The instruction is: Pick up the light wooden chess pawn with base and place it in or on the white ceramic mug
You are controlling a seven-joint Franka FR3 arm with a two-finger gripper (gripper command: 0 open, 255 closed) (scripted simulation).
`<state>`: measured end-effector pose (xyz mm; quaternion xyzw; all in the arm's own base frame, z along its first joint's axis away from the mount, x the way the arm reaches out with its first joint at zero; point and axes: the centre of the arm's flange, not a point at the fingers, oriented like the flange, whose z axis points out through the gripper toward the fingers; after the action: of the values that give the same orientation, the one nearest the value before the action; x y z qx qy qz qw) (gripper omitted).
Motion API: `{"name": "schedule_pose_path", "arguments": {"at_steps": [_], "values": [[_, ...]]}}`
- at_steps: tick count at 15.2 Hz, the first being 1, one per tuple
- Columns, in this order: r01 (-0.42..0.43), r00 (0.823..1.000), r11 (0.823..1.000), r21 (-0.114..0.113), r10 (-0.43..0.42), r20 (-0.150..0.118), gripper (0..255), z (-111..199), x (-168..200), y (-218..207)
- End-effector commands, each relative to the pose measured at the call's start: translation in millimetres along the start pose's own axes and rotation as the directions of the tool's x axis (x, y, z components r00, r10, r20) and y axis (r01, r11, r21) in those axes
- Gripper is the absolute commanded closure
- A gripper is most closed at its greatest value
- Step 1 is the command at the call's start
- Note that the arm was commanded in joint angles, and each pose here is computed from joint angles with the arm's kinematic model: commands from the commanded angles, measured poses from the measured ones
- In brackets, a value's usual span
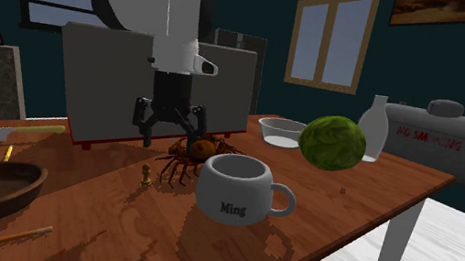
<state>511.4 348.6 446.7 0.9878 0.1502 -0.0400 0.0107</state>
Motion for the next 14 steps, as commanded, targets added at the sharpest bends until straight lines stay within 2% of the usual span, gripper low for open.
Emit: {"name": "schedule_pose_path", "arguments": {"at_steps": [1,4,11,14], "values": [[0.004,1.0,1.0,0.007,-0.004,0.01,0,9,16,-21],[0.012,1.0,1.0,0.016,-0.013,0.023,0,23,39,-46],[0.012,1.0,1.0,0.016,-0.013,0.023,0,60,38,-47],[0.012,1.0,1.0,0.016,-0.013,0.023,0,63,38,-47]]}}
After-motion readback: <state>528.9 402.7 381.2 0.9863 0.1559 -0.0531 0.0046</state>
